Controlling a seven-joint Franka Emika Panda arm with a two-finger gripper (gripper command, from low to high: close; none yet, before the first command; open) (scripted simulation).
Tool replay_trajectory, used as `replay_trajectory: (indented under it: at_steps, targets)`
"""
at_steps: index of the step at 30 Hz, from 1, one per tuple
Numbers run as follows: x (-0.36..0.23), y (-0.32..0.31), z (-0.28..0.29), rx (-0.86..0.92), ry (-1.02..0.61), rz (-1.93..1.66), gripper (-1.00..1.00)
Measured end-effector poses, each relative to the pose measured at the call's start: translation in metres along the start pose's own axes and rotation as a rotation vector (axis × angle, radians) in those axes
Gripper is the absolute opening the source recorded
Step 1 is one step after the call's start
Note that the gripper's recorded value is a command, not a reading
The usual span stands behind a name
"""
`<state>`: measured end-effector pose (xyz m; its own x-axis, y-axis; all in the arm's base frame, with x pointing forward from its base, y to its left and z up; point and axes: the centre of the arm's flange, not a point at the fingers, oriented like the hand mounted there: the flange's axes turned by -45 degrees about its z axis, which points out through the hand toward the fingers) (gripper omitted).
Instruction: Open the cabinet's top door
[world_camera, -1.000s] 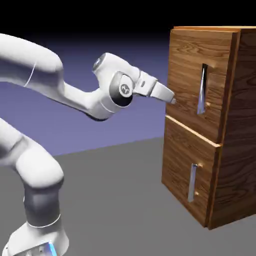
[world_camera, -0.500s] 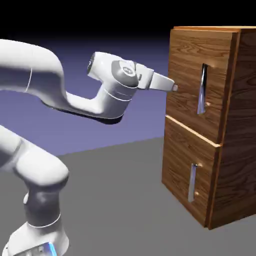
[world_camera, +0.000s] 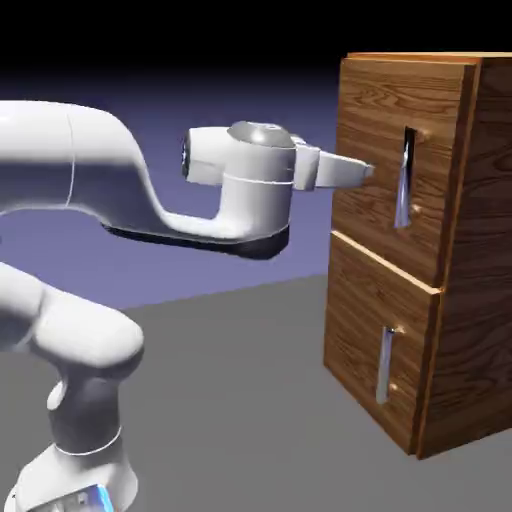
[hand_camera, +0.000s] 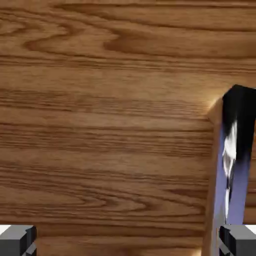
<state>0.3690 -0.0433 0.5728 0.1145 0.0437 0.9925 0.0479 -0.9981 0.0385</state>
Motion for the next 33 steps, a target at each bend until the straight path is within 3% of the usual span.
replay_trajectory:
  at_steps: [13,17,18,33]
  targets:
    - [-0.025,0.055,0.020,0.015,0.117,0.038,0.00]
    - [-0.020,0.055,0.060,0.015,0.117,0.039,0.00]
    - [-0.019,0.055,0.069,0.015,0.117,0.037,-1.00]
    - [-0.025,0.012,0.008,-0.229,0.112,0.050,-1.00]
